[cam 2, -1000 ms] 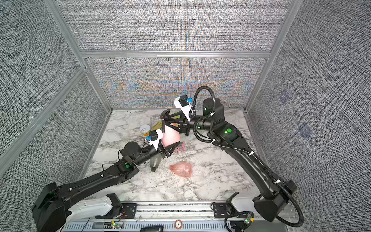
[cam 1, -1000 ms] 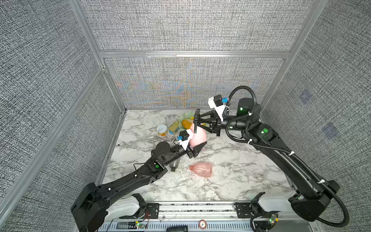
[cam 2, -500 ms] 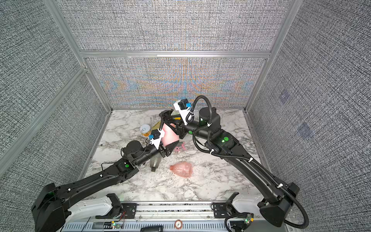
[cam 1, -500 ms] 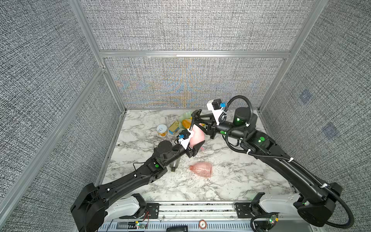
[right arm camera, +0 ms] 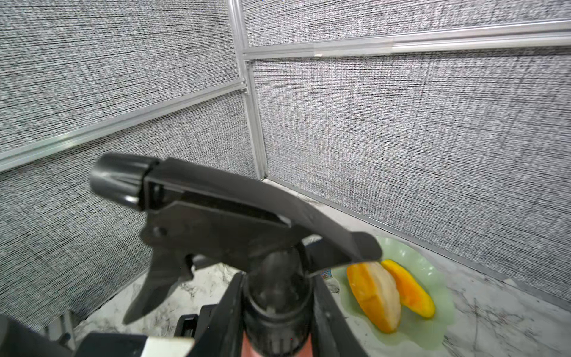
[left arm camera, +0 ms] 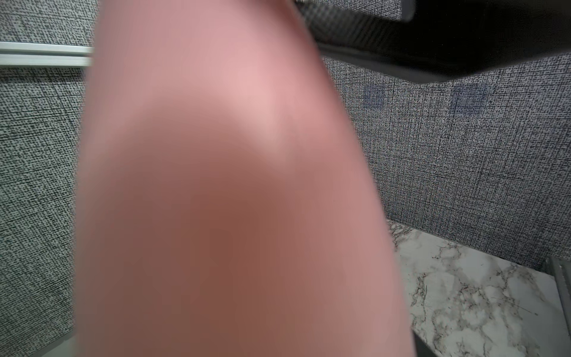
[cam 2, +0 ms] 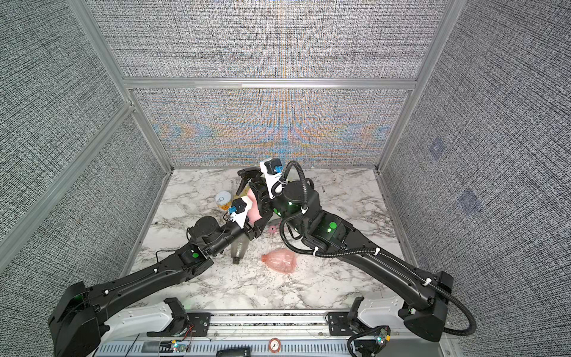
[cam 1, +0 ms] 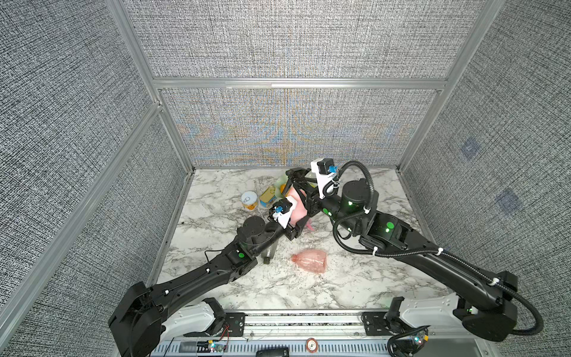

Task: Attach spray nozzles to spray bottles
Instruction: Screw the spray nozzle on the spray bottle.

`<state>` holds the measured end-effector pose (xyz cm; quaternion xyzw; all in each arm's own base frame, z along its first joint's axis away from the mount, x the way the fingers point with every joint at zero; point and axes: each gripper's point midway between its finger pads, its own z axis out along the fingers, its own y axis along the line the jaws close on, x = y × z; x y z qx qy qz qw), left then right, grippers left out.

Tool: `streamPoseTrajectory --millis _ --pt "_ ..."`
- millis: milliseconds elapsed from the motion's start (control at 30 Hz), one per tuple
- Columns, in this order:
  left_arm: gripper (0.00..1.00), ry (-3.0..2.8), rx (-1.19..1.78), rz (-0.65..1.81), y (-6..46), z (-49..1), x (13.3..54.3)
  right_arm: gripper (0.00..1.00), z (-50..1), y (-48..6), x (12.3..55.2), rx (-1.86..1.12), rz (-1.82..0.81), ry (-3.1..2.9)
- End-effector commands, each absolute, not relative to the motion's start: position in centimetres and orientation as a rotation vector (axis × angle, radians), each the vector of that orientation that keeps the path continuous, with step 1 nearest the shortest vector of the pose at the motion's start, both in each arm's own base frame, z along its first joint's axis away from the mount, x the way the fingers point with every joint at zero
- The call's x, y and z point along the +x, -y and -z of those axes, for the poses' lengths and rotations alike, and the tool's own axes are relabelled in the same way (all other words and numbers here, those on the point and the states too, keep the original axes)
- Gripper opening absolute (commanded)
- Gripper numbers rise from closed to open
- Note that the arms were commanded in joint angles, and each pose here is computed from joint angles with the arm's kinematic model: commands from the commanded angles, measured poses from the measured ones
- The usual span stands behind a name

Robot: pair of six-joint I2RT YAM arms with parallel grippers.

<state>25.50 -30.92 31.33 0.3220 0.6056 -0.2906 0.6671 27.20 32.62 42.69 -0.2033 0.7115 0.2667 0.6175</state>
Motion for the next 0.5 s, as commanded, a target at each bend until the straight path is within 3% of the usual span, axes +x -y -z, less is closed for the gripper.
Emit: streamPoseTrajectory --millis 0,167,267,333,467 --pt "0.69 -1.227 0.653 0.637 30.1 -35.2 25.5 0.03 -40.1 -31.8 27.7 -0.426 -0.518 -1.736" --pt "0.69 -1.229 0.657 0.59 29.8 -34.6 25.9 0.06 -40.0 -32.0 27.8 -0.409 -0.541 -1.738" --pt "0.69 -1.225 0.652 0.58 29.6 -34.3 25.9 0.22 -40.2 -32.8 27.2 -0.443 -0.598 -1.735" --pt "0.69 -1.226 0.658 0.587 29.8 -34.1 25.8 0.38 -41.0 -33.3 26.1 -0.497 -0.667 -1.715" --pt "0.69 -1.231 0.681 0.599 30.2 -33.8 25.7 0.57 -42.9 -32.6 24.2 -0.566 -0.734 -1.677"
